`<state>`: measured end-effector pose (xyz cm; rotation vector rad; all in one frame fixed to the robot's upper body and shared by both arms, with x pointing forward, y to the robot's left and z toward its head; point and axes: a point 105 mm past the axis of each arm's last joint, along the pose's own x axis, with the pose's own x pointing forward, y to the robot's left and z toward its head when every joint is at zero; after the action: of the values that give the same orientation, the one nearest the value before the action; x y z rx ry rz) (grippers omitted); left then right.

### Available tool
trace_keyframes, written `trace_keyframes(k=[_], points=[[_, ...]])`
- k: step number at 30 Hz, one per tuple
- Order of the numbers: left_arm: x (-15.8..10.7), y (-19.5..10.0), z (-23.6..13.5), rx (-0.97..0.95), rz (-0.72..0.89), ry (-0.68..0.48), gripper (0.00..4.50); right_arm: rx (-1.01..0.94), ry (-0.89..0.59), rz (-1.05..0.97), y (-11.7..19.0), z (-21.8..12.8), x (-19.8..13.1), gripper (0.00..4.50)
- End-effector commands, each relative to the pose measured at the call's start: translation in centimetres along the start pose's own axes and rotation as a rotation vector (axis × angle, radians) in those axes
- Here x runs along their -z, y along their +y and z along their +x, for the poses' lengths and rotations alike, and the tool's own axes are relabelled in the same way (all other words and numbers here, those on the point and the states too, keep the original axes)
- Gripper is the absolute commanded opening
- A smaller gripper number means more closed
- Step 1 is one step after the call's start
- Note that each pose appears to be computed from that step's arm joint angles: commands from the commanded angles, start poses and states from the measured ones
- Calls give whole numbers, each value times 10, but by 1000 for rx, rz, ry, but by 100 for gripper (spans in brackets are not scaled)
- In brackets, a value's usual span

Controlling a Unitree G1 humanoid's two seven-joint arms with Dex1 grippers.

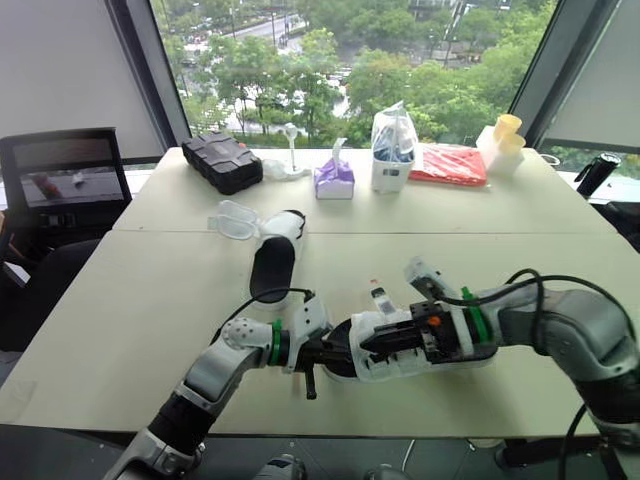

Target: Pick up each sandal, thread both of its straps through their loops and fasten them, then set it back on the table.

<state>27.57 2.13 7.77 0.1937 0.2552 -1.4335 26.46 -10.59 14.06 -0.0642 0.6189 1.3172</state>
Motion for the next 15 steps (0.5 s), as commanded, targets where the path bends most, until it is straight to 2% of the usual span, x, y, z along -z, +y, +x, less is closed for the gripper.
trace_keyframes(k=[1,4,7,12,15], points=[[25,-1,-1,-21,-64,76,0,62,2,-66,-13,-4,-7,7],[24,0,-1,-29,-66,74,0,86,19,-68,-20,-3,-2,7],[24,0,-1,-34,-65,72,0,97,10,-60,-25,-4,-2,98],[23,2,-2,-39,-63,70,0,106,-44,-21,-29,-4,-13,339],[23,3,-2,-42,-63,70,0,102,-66,-6,-29,-5,-18,339]])
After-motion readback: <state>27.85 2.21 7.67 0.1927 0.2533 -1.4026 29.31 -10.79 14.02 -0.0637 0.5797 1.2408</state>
